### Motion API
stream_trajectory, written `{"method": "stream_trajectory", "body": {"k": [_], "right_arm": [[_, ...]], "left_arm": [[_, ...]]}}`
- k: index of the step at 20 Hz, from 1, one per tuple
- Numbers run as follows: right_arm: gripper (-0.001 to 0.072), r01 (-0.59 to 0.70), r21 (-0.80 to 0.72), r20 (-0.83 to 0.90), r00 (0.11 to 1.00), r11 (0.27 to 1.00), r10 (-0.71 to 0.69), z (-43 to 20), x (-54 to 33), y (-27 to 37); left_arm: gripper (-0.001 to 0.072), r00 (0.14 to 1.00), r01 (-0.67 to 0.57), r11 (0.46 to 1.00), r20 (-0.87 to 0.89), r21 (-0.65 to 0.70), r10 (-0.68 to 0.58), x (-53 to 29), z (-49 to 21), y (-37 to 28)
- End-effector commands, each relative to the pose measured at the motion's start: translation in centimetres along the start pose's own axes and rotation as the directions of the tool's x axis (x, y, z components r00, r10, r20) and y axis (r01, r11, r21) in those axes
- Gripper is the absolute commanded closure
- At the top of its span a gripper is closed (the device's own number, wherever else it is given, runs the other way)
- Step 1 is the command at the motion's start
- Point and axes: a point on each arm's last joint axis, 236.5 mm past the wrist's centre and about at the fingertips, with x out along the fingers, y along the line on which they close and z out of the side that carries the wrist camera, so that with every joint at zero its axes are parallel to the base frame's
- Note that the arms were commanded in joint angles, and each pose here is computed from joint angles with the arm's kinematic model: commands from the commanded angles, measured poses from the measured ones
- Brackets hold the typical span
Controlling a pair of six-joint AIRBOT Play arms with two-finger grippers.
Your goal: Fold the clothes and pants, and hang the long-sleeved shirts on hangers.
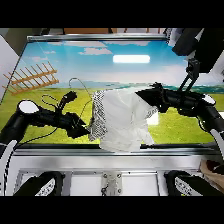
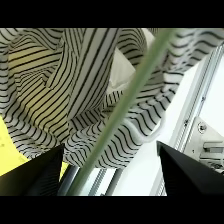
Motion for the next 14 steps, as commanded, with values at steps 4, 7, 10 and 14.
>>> {"method": "stream_trajectory", "body": {"k": [4,7,10,14], "right_arm": [[0.0704,-0.01,-0.01,0.11,0.994,1.0,0.011,2.6,-0.1,0.3],[0.0704,-0.01,-0.009,0.11,0.994,1.0,0.011,2.6,-0.1,0.3],[0.0704,-0.009,-0.008,0.109,0.994,1.0,0.009,2.6,-0.1,0.2],[0.0704,-0.002,-0.008,0.106,0.994,1.0,0.003,2.5,-0.1,0.1]], "left_arm": [[0.008,0.997,-0.078,0.997,-0.021,0.017,0.079,-1.0,-0.5,0.4],[0.008,0.994,-0.105,0.994,0.003,0.033,0.105,-1.7,-0.1,0.2],[0.008,0.986,-0.161,0.987,0.048,-0.031,0.162,-3.5,0.1,1.1],[0.008,0.962,-0.238,0.965,0.112,-0.107,0.25,-6.6,-0.1,2.6]]}}
